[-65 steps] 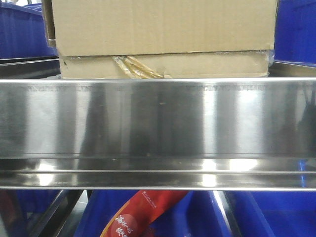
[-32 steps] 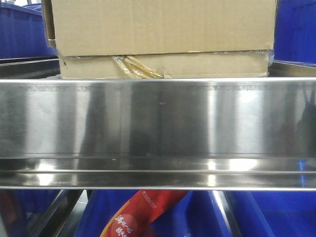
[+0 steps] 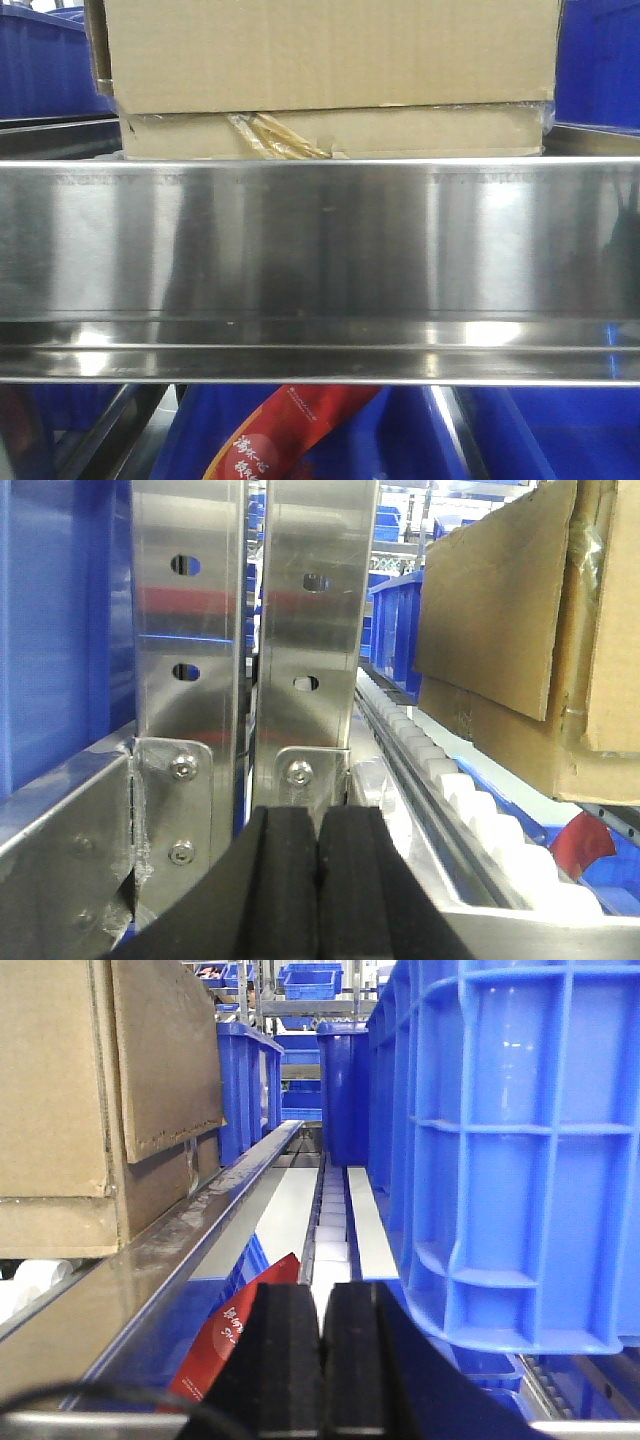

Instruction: Stack two boxes on right shelf middle

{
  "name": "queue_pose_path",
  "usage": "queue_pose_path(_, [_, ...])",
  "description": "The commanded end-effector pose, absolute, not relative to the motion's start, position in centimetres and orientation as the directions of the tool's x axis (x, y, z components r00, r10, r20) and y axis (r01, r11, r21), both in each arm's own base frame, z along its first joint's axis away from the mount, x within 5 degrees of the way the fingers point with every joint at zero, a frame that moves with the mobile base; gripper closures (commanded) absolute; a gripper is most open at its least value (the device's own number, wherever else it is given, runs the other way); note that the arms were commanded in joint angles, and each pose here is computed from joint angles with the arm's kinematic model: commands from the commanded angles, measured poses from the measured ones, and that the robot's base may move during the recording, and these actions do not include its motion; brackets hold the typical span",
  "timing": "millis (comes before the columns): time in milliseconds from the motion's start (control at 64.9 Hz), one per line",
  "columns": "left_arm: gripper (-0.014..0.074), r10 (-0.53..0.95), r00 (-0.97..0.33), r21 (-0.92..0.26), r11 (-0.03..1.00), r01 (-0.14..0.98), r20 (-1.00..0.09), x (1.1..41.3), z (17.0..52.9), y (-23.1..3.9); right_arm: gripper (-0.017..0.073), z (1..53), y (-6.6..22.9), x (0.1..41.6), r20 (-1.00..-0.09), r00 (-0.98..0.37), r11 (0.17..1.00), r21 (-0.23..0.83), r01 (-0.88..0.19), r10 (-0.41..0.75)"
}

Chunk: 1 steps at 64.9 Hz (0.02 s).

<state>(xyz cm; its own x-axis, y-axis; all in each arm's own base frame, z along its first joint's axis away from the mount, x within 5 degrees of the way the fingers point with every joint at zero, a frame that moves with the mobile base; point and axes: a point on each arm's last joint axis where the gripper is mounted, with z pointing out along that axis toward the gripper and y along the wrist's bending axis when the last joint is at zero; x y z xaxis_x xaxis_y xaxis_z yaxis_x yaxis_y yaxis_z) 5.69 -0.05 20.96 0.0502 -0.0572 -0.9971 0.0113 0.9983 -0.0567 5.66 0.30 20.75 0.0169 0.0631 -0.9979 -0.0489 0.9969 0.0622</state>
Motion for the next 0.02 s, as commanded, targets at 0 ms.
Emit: queue_pose_path(0, [0.0705, -0.057, 0.075, -0.056, 0.998, 0.011, -0.996, 5.62, 21.22, -0.04, 0.0713, 20.93, 0.28, 5.63, -0.997, 0.041, 0.997, 0.059, -0.048, 0.061])
